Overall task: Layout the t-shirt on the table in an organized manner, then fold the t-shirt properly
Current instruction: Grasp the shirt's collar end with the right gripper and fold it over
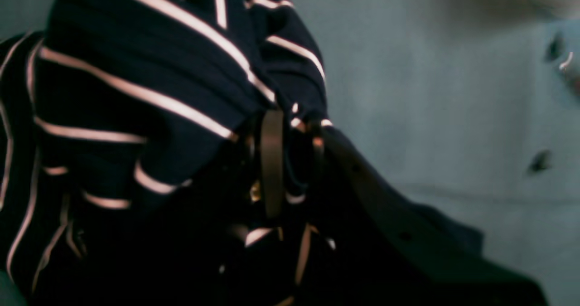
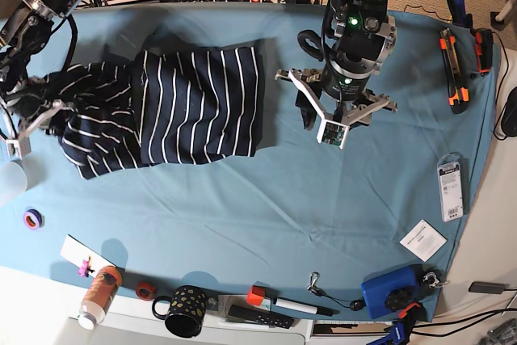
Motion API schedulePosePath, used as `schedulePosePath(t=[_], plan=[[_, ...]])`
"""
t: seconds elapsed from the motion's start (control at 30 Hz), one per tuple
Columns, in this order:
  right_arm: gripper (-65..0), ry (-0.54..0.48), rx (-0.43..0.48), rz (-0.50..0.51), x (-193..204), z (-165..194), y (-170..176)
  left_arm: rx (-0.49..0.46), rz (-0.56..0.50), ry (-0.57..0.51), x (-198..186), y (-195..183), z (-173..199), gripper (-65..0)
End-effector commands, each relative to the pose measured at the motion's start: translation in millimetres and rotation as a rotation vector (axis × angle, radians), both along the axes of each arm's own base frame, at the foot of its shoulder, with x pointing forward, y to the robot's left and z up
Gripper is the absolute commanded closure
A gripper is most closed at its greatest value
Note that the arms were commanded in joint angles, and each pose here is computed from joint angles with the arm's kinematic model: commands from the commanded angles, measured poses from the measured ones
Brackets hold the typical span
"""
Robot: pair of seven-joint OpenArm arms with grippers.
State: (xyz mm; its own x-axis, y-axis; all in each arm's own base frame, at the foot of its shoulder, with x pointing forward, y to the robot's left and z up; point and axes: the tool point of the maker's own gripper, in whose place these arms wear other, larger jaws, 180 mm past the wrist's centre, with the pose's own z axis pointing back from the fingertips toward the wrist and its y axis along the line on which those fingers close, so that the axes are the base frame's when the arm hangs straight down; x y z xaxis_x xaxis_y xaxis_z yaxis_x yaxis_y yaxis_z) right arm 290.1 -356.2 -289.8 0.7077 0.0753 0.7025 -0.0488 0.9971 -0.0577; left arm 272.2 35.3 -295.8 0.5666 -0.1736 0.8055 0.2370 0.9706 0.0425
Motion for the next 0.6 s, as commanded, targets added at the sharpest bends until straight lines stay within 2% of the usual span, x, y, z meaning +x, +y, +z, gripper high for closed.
schedulePosePath(t=[0.0, 0.1, 0.17, 0.37, 0.57], plan=[[0.0, -0.095, -0.058, 0.03, 13.7, 33.4, 0.3, -0.016, 0.004, -0.043, 4.5, -1.5, 10.9, -25.9], [0.0, -0.161, -0.133, 0.075, 21.8, 64.6, 23.1, -0.016, 0.004, -0.043, 4.5, -1.6, 10.9, -25.9], [0.0, -0.159, -0.175, 0.125, 23.1, 74.9, 45.4, -0.016, 0.004, -0.043, 4.5, -1.6, 10.9, -25.9], [0.0, -0.139, -0.38, 0.263, 33.4, 63.6, 99.2, -0.016, 0.004, -0.042, 4.5, -1.5, 10.8, -25.9], [0.0, -0.121, -0.363, 0.436, 34.3, 36.9, 168.7, -0.016, 0.004, -0.043, 4.6, -1.5, 10.9, -25.9]])
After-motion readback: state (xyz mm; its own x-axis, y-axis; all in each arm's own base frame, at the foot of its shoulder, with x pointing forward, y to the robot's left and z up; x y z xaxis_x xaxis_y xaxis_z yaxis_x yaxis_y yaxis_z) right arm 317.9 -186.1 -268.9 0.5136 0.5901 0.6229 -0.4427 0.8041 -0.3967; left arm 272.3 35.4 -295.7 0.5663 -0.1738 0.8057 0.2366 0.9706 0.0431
